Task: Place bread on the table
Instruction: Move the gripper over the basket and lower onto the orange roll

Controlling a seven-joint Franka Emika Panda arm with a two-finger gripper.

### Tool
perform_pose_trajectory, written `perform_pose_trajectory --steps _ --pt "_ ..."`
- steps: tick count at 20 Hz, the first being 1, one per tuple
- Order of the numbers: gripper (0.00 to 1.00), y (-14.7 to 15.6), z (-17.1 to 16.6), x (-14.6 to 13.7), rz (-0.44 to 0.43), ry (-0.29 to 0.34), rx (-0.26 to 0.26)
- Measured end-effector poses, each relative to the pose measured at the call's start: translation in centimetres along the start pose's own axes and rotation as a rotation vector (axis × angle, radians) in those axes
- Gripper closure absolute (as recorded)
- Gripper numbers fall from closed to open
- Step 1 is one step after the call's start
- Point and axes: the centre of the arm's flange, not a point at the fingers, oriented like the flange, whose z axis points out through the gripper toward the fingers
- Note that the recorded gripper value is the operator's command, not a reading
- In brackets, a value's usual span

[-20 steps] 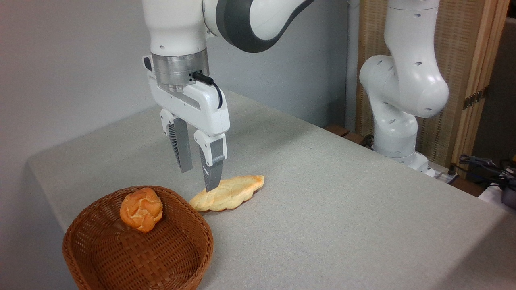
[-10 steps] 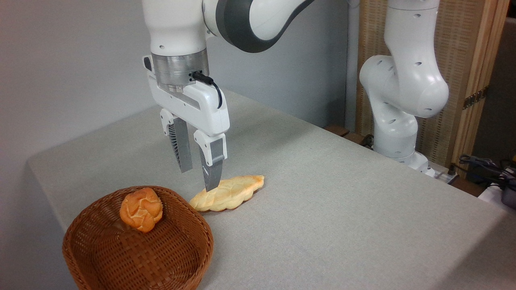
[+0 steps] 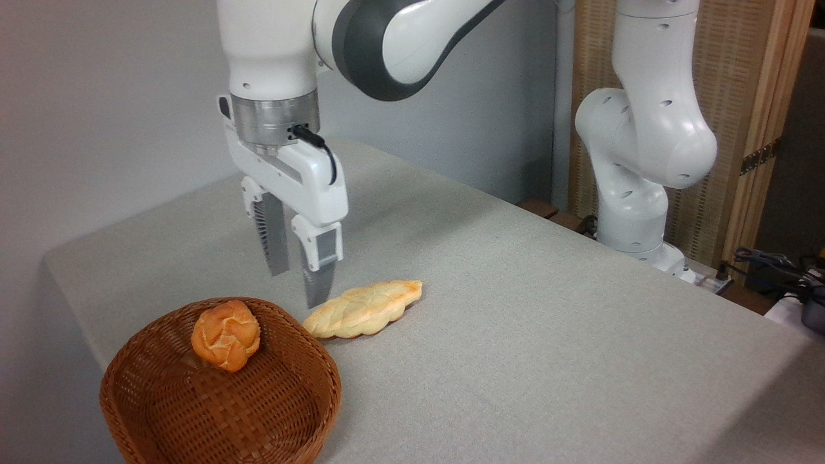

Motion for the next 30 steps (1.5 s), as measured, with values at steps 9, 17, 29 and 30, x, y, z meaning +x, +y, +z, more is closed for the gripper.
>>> perform_pose_trajectory --steps 9,17,29,30 --pt "0.0 -0.9 3.6 2.8 -0.086 0.165 -0.029" --pt "0.0 0.5 8.2 5.9 -0.119 0.186 -0.058" --pt "0.0 -0.7 7.7 6.0 0.012 0.105 0.093" --pt "0.0 -0.6 8.0 6.1 0.014 0.101 0.09"
